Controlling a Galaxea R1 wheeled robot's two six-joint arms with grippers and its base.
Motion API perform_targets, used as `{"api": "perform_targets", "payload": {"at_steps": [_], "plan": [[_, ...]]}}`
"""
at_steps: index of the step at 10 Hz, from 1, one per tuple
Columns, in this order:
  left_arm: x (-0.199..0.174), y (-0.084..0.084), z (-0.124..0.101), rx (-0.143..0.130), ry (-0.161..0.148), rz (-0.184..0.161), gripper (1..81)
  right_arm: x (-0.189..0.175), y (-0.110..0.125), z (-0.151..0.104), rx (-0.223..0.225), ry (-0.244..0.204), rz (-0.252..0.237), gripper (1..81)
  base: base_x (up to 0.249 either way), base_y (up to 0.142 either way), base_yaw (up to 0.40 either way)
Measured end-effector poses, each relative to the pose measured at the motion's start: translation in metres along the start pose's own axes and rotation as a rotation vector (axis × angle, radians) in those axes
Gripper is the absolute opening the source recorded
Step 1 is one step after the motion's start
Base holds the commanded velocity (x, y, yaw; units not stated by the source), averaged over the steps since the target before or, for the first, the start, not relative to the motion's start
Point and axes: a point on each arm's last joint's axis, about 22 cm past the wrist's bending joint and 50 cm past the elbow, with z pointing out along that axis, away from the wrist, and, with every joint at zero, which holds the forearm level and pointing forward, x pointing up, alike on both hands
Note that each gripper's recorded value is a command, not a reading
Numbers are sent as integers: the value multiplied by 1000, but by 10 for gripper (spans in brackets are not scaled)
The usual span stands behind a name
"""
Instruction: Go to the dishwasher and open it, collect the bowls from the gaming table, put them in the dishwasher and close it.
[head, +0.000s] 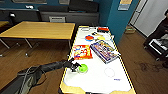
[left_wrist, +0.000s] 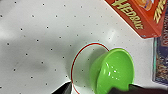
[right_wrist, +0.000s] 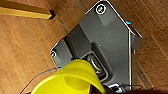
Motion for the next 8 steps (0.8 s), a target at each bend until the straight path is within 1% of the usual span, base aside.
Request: {"api": "perform_targets", "payload": {"at_steps": [1, 2, 4, 5, 8], "plan": [[0, -2, 1, 10, -1, -7, 811, 0, 0, 0, 0, 0, 0, 10, 0, 0, 0], [-1, -1, 2, 12, 0, -3, 811, 0, 0, 0, 0, 1, 0, 10, 0, 0, 0], [-7, 5, 10, 16, 3, 29, 811, 0, 0, 0, 0, 1, 0, 10, 0, 0, 0], [-13, 6, 16, 19, -2, 36, 811, 0, 0, 0, 0, 1, 0, 10, 0, 0, 0], [-29, -1, 33, 40, -8, 71, 811, 0, 0, 0, 0, 1, 0, 10, 0, 0, 0]]}}
